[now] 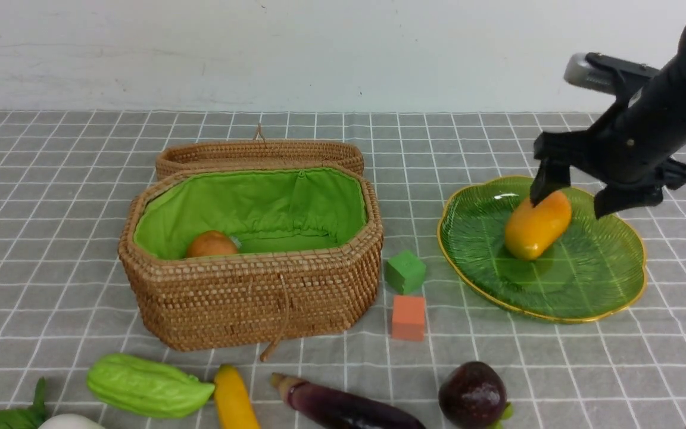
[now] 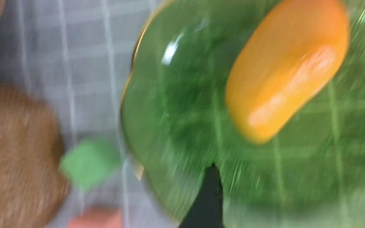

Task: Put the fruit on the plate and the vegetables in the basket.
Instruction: Use the right arm to grab a mangosteen and put it into the right plate

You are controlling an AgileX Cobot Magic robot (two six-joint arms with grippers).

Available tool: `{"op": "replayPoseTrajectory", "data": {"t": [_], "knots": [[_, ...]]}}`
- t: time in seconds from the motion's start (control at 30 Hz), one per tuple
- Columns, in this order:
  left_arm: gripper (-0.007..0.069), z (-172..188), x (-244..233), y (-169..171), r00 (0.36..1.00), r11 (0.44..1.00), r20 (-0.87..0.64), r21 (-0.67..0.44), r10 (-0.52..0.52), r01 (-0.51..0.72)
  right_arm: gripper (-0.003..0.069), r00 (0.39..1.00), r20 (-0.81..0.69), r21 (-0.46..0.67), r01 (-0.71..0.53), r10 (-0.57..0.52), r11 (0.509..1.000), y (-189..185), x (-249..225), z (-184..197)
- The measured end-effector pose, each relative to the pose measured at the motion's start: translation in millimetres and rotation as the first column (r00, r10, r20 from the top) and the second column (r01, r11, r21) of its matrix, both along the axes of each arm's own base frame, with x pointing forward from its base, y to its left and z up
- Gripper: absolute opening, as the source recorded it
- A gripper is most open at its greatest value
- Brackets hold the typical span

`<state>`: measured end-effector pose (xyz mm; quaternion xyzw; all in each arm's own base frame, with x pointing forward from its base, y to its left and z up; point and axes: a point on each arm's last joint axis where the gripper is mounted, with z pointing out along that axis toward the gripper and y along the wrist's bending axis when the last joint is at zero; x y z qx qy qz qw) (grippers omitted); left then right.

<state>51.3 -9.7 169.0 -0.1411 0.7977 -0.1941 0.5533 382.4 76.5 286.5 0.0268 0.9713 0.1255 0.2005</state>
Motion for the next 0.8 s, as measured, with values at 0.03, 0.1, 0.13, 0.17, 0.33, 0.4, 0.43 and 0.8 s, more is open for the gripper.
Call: {"op": "replayPoseTrajectory", "data": {"t": [0.03, 0.1, 0.13, 0.17, 0.33, 0.4, 0.43, 0.8], "knots": [[0.0239, 0, 0, 0, 1.0, 1.0, 0.0, 0.0, 0.0, 0.0, 0.0633, 0.999, -0.024, -0.008, -0.039, 0.039, 0.999, 10, -12, -3], [0.0239, 0, 0, 0, 1.0, 1.0, 0.0, 0.0, 0.0, 0.0, 0.0631, 0.995, -0.043, -0.019, -0.091, 0.09, 0.996, 23, -24, -5], [0.0239, 0, 0, 0, 1.0, 1.0, 0.0, 0.0, 0.0, 0.0, 0.0629, 0.987, -0.075, -0.031, -0.147, 0.145, 0.989, 38, -40, -12], [0.0239, 0, 0, 0, 1.0, 1.0, 0.0, 0.0, 0.0, 0.0, 0.0629, 0.984, -0.084, -0.032, -0.161, 0.158, 0.986, 41, -44, -14], [0.0239, 0, 0, 0, 1.0, 1.0, 0.0, 0.0, 0.0, 0.0, 0.0624, 0.94, -0.162, -0.056, -0.313, 0.301, 0.948, 75, -96, -36], [0.0239, 0, 0, 0, 1.0, 1.0, 0.0, 0.0, 0.0, 0.0, 0.0623, 0.926, -0.163, -0.064, -0.355, 0.341, 0.933, 85, -108, -42], [0.0239, 0, 0, 0, 1.0, 1.0, 0.0, 0.0, 0.0, 0.0, 0.0623, 0.923, -0.167, -0.065, -0.362, 0.348, 0.93, 87, -110, -44], [0.0239, 0, 0, 0, 1.0, 1.0, 0.0, 0.0, 0.0, 0.0, 0.0593, 0.899, -0.188, -0.131, -0.423, 0.396, 0.897, 100, -108, -75]]}}
